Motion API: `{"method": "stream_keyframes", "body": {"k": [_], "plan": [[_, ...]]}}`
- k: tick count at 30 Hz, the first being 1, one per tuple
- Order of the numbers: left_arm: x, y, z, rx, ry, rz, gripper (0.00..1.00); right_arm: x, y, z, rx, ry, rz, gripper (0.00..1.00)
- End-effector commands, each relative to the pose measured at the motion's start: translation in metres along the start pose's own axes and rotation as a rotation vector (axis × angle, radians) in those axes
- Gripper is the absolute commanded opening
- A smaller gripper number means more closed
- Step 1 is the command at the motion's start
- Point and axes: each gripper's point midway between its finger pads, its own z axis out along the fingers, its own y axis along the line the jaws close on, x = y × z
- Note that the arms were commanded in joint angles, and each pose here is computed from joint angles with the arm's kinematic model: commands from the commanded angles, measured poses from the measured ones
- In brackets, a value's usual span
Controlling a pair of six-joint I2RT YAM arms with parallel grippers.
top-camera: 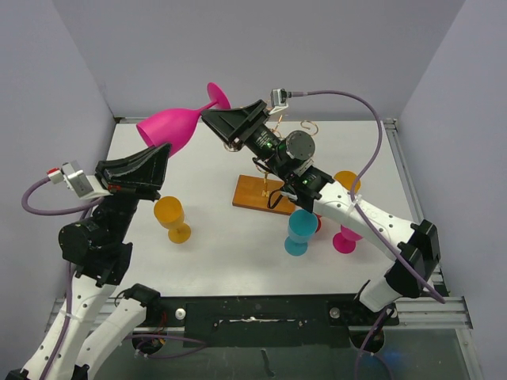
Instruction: Place the wine glass upside down on the wine glass rack
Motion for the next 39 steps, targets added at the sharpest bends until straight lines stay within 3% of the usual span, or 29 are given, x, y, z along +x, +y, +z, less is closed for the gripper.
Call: {"method": "stream_keyframes", "body": {"k": [1,5,26,36,39], "plan": [[-0.01,-0.013,0.002,0.063,-0.038,0.001,0.0,-0.013,0.058,0.003,-0.165,-0.026,0.089,0.39],[-0.007,-0.014,0.002,0.071,-0.026,-0.008,0.0,-0.011,0.06,0.004,-0.173,-0.012,0.11,0.31],[0.02,-0.029,-0.012,0.163,0.109,-0.008,0.0,-0.015,0.055,0.006,-0.162,-0.04,0.139,0.29],[0.027,-0.025,-0.015,0.148,0.147,-0.003,0.0,-0.022,0.052,0.005,-0.138,-0.079,0.084,0.01],[0.028,-0.023,-0.015,0.132,0.153,-0.006,0.0,-0.025,0.052,0.004,-0.14,-0.099,0.04,0.0]]}}
